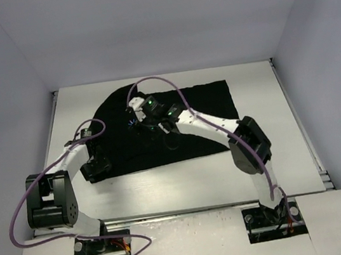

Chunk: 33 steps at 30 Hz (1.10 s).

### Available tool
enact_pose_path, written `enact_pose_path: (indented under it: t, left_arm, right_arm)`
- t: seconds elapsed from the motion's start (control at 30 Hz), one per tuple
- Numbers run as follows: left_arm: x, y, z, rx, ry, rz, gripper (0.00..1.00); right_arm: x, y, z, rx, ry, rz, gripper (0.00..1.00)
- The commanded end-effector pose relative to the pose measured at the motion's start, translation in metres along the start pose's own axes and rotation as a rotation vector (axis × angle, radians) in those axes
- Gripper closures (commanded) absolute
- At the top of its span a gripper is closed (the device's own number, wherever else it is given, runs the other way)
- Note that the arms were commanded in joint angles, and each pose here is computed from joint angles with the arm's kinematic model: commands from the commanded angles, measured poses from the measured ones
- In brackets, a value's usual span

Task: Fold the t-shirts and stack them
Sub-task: Fold the flattened tshirt in 1/3 of the way

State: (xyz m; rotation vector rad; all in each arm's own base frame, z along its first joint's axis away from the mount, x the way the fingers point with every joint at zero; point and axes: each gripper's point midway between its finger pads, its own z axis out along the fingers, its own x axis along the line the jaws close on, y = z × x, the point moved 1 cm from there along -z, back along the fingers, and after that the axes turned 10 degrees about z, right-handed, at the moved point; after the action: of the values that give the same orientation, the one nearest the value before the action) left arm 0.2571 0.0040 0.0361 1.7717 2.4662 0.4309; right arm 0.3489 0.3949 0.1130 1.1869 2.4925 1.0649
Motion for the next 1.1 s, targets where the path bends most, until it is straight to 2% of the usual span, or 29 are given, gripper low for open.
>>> enact_pose_path:
  t: [0.0, 0.03, 0.07, 0.4, 0.77, 1.07]
  left_arm:
    - [-0.006, 0.013, -0.003, -0.061, -0.037, -0.084, 0.45]
    - [-0.005, 0.011, -0.001, -0.053, -0.036, -0.087, 0.45]
    - [-0.004, 0.009, 0.0, -0.044, -0.034, -0.089, 0.45]
    - [-0.008, -0.002, 0.007, -0.006, -0.061, -0.098, 0.45]
    - [-0.003, -0.002, 0.012, 0.014, -0.068, -0.134, 0.45]
    - [-0.001, -0.007, 0.015, 0.03, -0.065, -0.14, 0.45]
  right_arm:
    - [0.034, 0.051, 0.01, -0.151, 0.092, -0.117, 0.09]
    - [0.039, 0.051, 0.018, -0.154, 0.103, -0.123, 0.01]
    - [0.044, 0.05, 0.025, -0.157, 0.11, -0.134, 0.0]
    - [0.076, 0.034, 0.064, -0.151, 0.101, -0.225, 0.0]
    - [0.09, 0.02, 0.085, -0.133, 0.094, -0.268, 0.0]
    - [0.038, 0.02, 0.099, -0.136, -0.113, -0.249, 0.0]
